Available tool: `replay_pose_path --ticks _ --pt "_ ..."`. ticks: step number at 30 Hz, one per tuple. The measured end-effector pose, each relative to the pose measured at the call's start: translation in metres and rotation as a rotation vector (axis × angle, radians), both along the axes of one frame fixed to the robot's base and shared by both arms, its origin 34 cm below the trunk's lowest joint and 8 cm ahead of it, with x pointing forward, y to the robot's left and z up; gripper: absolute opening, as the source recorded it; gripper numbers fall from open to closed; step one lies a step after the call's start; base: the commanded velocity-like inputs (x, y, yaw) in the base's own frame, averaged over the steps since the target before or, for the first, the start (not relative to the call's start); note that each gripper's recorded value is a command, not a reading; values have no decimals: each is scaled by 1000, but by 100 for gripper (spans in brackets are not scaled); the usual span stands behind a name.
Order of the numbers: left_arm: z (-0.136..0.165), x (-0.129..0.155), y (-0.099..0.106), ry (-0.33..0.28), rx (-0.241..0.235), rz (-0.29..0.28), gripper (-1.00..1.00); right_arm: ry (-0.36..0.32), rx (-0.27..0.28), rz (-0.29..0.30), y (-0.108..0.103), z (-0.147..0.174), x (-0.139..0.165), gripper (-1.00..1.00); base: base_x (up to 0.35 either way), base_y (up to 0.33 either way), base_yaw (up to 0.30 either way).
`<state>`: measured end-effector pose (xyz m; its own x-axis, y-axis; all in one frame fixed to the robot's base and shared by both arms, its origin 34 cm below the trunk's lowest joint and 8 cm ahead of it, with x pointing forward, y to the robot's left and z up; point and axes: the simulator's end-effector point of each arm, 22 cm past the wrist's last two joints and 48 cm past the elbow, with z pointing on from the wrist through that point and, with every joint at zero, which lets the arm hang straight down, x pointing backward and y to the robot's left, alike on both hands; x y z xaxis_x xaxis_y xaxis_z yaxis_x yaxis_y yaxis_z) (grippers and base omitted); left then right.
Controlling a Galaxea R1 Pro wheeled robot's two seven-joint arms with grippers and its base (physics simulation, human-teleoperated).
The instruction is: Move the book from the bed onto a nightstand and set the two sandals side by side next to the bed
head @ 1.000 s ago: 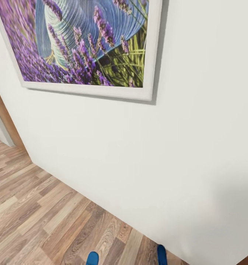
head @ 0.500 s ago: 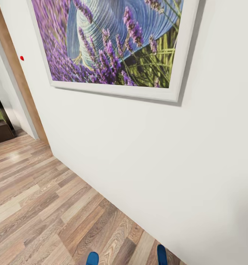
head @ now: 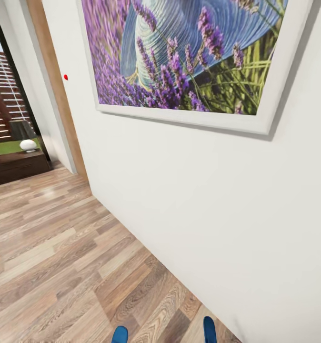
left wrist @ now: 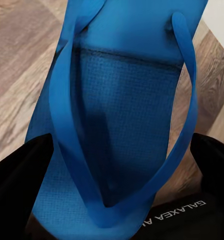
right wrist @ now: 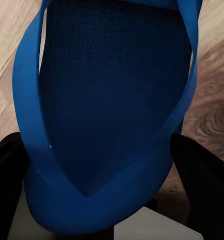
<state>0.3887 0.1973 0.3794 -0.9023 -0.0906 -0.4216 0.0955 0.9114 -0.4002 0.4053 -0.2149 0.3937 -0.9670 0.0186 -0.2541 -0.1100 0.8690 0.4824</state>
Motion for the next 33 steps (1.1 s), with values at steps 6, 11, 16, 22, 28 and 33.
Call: replay_pose_path --ticks 6,11,16,22,28,33 --pt "0 0 0 0 0 0 -100 0 0 0 0 0 0 -100 0 0 293" --pt "0 0 0 0 0 -1 -100 0 0 0 0 0 0 -100 0 0 293" --pt "0 0 0 0 0 -1 -100 0 0 0 0 0 0 -100 0 0 293" --pt "0 0 0 0 0 0 -100 0 1 0 0 0 0 -100 0 0 293" --pt "0 0 0 0 0 -1 -100 0 0 0 0 0 0 -100 0 0 293" --pt "0 0 -1 0 0 -2 -100 -1 0 0 0 0 0 -100 0 0 293"
